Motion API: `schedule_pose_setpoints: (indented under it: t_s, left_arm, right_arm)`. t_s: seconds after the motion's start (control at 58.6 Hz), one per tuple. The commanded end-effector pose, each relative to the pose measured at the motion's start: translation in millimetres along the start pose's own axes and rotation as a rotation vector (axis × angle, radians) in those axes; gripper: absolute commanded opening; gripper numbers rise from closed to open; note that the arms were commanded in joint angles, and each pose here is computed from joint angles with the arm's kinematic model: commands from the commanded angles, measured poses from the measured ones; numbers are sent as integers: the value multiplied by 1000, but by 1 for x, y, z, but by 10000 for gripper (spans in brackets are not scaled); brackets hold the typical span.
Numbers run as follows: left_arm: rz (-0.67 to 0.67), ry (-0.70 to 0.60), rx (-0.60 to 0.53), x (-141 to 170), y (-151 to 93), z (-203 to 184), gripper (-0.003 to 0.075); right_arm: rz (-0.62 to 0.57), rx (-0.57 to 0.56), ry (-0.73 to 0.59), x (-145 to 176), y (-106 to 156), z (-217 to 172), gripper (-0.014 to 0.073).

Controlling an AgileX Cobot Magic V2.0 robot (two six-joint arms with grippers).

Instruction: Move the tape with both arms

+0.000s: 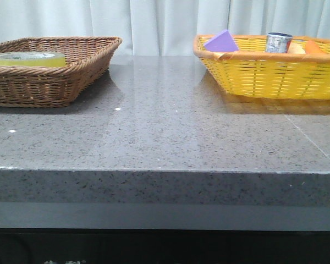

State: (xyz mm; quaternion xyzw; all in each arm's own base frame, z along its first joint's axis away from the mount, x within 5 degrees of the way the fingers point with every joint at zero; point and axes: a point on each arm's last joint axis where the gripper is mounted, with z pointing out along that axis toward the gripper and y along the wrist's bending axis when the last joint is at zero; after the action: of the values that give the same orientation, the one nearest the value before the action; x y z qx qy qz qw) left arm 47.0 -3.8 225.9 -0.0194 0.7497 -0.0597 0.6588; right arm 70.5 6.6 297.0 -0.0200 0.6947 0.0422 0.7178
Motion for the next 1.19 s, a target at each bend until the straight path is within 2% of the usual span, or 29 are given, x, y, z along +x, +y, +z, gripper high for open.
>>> schedule_pose_setpoints:
  t_s: [0.0,0.136,0.307,1.177]
  left_arm:
    - [-10,-83,11,0,0,1,-20]
    - [-10,-48,5,18,3,7,-20]
    - [-9,-102,5,34,5,14,-20]
    - [-9,-91,4,35,5,14,-20]
  right_arm:
    - [-8,13,-88,-14,-1,0,-122]
    - [-8,13,-88,-14,-1,0,-122]
    - [-8,13,-88,-14,-1,0,-122]
    - [-8,13,-88,-14,-1,0,-122]
